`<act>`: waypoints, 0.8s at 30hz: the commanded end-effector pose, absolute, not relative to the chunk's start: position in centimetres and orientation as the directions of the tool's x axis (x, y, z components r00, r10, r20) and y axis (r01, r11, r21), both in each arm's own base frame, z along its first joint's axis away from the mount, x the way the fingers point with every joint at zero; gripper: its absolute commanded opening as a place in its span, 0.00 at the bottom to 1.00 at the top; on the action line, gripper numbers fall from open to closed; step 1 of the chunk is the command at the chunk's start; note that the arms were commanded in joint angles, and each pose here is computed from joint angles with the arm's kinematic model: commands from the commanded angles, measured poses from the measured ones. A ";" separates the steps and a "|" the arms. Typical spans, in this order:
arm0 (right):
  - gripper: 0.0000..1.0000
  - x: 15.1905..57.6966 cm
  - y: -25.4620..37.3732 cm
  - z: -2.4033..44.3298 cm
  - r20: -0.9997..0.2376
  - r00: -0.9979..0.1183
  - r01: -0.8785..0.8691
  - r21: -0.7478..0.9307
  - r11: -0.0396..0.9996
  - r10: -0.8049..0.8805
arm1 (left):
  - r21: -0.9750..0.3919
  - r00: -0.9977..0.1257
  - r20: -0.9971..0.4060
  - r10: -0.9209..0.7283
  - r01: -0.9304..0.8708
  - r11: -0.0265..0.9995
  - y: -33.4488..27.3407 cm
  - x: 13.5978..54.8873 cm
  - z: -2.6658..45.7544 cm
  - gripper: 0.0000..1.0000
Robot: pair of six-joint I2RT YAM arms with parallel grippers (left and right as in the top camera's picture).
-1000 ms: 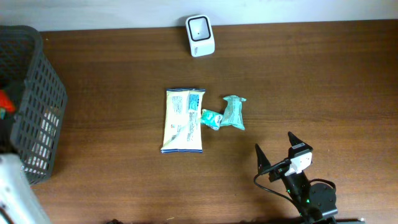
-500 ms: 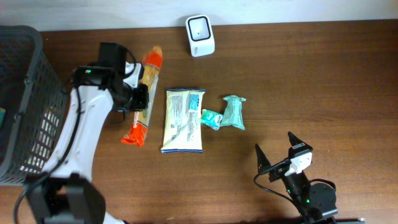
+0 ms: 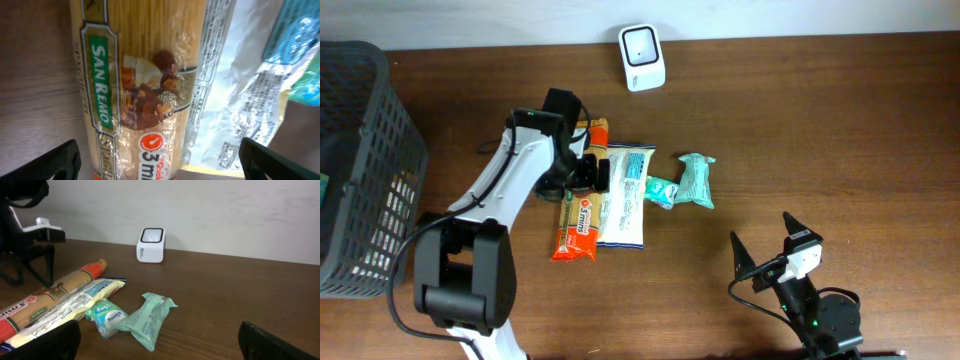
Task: Scan the item barcode
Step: 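Lay the spaghetti package left of the bagged package and release, then grasp the white toothpaste tube in the basket with the left gripper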
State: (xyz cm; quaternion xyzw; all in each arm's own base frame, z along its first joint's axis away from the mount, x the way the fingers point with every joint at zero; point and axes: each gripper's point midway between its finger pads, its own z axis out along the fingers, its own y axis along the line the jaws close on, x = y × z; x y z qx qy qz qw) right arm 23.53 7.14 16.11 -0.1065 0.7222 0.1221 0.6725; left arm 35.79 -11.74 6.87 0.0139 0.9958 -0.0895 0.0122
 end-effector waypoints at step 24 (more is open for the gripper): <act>0.99 23.6 6.9 15.8 -0.997 -0.076 -0.305 0.037 0.952 0.014 | -0.020 -0.799 -0.419 -0.431 -0.466 0.885 31.7 30.1 17.9 1.00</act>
